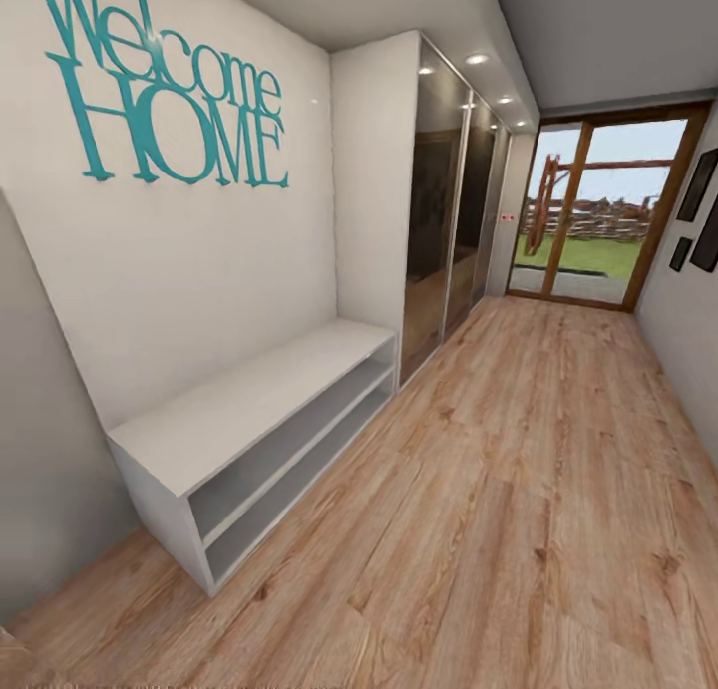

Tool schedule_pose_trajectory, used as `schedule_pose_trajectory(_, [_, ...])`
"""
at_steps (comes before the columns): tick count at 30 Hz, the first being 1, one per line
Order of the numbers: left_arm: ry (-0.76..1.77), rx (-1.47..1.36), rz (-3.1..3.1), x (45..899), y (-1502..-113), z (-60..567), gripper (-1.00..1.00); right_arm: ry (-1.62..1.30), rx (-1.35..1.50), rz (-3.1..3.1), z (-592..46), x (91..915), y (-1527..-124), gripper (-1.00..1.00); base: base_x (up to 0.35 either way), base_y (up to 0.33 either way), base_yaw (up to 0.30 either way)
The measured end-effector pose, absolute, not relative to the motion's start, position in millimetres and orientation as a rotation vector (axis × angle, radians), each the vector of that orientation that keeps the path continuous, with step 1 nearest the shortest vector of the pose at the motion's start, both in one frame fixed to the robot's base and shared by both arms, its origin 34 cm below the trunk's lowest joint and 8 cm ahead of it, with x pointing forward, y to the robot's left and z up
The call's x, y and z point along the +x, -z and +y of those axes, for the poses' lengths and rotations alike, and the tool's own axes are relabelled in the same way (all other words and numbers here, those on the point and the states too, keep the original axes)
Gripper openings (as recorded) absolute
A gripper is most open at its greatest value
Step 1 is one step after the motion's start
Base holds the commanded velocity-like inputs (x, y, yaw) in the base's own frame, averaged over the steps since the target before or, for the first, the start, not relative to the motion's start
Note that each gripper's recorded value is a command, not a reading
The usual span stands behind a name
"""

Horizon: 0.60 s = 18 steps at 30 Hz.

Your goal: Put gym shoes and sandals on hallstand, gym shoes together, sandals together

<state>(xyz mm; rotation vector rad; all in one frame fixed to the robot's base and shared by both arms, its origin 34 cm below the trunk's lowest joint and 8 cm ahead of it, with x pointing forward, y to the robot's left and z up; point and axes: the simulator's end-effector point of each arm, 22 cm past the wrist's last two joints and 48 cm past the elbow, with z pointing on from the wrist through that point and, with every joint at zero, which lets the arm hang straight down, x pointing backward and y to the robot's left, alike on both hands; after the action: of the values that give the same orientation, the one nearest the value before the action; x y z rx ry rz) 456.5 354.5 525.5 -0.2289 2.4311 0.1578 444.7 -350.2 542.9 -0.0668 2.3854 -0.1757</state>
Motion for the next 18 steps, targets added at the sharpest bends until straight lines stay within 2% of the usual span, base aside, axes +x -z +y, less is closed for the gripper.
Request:
schedule_pose_trajectory(10, [-0.159,-0.232,2.437,454.4,-523.4,354.6,1.00,0.176,-0.066,2.396,-350.2,441.3,-539.6,1.00,0.000,-0.007,0.271])
schedule_pose_trajectory(18, [-0.159,-0.234,2.441,453.1,-521.8,354.5,1.00,0.175,-0.067,2.405,-349.5,438.5,-537.0,1.00,0.000,-0.157,0.270])
